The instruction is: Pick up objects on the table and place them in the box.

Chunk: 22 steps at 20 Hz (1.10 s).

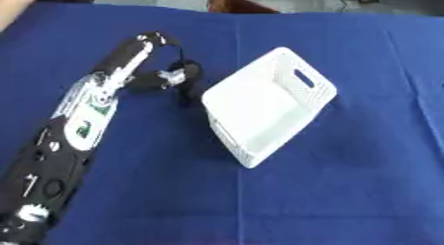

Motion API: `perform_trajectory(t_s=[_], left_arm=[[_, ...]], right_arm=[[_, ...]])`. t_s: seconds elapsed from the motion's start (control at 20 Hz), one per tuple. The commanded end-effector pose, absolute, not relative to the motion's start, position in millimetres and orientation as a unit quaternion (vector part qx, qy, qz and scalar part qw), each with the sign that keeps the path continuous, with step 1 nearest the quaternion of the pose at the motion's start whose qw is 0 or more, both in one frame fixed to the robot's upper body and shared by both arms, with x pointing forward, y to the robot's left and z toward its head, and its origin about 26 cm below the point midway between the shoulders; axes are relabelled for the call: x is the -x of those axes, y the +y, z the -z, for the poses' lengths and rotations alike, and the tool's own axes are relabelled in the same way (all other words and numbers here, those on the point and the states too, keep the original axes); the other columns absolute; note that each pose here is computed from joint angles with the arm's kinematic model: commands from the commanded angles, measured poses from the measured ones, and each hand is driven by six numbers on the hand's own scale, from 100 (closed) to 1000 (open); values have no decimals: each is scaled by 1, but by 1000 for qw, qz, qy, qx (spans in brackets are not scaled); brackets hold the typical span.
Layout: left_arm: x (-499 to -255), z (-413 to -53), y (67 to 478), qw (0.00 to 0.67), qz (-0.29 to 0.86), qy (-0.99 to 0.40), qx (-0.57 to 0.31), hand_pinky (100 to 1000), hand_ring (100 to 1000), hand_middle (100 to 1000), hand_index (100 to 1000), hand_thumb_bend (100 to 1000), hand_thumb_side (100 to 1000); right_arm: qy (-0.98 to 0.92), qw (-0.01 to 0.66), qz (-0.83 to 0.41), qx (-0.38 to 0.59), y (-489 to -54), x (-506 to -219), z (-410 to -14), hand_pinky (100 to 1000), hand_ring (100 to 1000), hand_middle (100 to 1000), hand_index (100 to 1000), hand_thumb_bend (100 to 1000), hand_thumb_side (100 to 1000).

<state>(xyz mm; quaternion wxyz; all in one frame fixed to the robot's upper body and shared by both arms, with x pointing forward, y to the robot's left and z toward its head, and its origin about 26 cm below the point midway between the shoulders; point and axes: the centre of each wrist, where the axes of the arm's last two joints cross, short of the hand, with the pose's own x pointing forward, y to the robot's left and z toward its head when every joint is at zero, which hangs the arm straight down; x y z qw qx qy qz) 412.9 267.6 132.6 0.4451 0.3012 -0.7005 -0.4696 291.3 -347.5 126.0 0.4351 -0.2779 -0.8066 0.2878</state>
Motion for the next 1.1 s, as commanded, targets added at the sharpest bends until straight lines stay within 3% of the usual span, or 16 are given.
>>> perform_trajectory(t_s=[0.05, 1.1], left_arm=[[-417, -143, 264, 431, 471, -706, -305, 795, 845, 812, 857, 595, 883], [-428, -137, 253, 424, 496, -699, -293, 798, 846, 814, 859, 593, 897]], right_arm=[[-811, 424, -289, 279, -349, -293, -133, 740, 632, 771, 891, 100, 863], [-814, 420, -290, 276, -347, -294, -135, 741, 633, 771, 891, 100, 864]])
